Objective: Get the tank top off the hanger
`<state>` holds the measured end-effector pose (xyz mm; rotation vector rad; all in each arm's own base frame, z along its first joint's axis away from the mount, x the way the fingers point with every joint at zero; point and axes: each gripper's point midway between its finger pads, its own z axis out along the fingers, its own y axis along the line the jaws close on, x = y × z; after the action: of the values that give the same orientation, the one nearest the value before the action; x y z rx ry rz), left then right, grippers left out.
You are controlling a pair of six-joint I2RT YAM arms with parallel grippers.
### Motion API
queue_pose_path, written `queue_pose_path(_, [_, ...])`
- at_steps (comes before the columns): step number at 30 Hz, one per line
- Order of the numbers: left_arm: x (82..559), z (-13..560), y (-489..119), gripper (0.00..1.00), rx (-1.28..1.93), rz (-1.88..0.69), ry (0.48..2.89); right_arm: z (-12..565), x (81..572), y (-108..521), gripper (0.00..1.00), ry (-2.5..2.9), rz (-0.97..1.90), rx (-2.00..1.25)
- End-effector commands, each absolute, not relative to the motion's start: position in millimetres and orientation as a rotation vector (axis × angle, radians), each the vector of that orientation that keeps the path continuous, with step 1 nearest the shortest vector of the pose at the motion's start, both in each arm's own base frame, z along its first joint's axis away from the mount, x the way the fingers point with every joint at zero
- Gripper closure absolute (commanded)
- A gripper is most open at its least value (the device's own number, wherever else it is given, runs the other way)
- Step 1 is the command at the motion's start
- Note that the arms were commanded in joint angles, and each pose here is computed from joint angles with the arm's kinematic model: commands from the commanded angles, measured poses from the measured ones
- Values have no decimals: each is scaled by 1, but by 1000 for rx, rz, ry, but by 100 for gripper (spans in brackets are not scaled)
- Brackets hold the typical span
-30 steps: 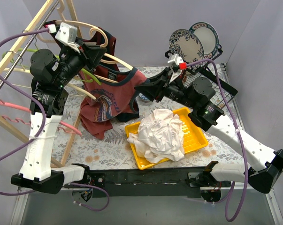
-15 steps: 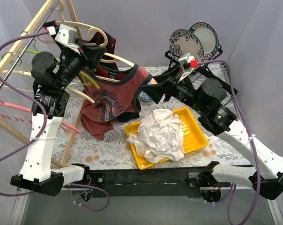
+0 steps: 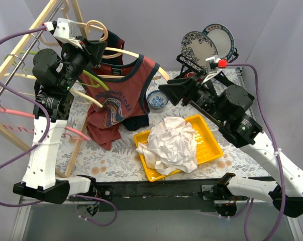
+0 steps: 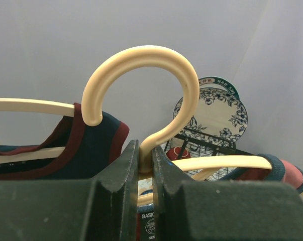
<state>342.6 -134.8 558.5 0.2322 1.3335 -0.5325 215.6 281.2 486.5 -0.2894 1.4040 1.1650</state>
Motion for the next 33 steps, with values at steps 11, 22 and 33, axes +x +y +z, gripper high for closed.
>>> queue_pose_path(11, [331, 586, -128, 100, 154, -565, 1286, 540, 233, 308, 37, 1251, 1233, -284])
queue_pose_path(22, [323, 593, -130, 100, 140, -612, 1284, 537, 255, 324, 37, 1240, 1180, -285])
queue_pose_path(33, [326, 592, -122, 100, 100, -574, 1286, 539, 270, 319, 37, 1263, 1058, -230])
